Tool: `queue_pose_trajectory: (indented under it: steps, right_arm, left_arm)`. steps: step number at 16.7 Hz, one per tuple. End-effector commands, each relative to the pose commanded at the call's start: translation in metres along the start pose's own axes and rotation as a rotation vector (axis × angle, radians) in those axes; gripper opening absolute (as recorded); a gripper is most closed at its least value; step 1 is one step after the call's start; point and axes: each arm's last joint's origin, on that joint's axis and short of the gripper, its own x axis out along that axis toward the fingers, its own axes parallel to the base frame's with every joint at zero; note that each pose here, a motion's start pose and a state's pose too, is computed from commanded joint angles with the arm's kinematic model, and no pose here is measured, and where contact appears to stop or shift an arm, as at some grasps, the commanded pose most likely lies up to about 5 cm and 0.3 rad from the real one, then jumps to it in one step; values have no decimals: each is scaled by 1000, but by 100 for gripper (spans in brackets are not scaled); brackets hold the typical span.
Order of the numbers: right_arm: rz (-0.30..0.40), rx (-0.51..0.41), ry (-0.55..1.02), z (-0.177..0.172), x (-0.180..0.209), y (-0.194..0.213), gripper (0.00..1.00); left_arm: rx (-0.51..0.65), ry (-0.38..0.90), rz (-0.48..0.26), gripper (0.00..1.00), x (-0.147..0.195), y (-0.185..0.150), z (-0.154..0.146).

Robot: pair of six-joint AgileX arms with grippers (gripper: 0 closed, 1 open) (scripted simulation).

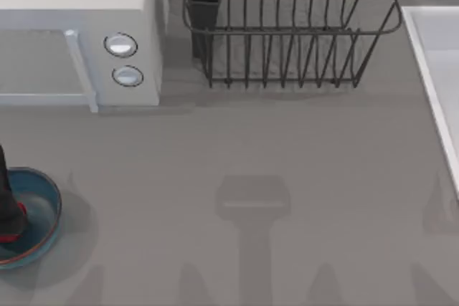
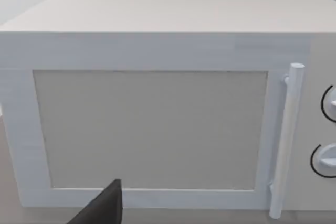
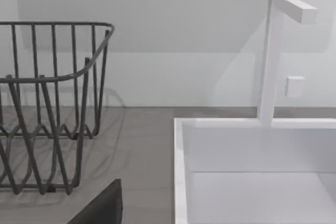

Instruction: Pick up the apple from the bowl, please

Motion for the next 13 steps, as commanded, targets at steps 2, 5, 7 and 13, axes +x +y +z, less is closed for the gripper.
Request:
queue_pose_trajectory:
  steps: [2, 5, 7, 13]
  right_arm:
    - [0, 0, 0, 0, 0, 0, 100]
    - [0, 0, 0, 0, 0, 0, 100]
    - [0, 0, 0, 0, 0, 0, 100]
    - [0, 0, 0, 0, 0, 0, 100]
  left_arm:
    - [5, 78, 3, 100, 1, 0, 9]
    - [13, 273, 9, 100, 9, 2, 26]
    - [19, 444, 11, 100, 21, 3, 38]
    - [26, 1022, 6, 100, 81, 9, 56]
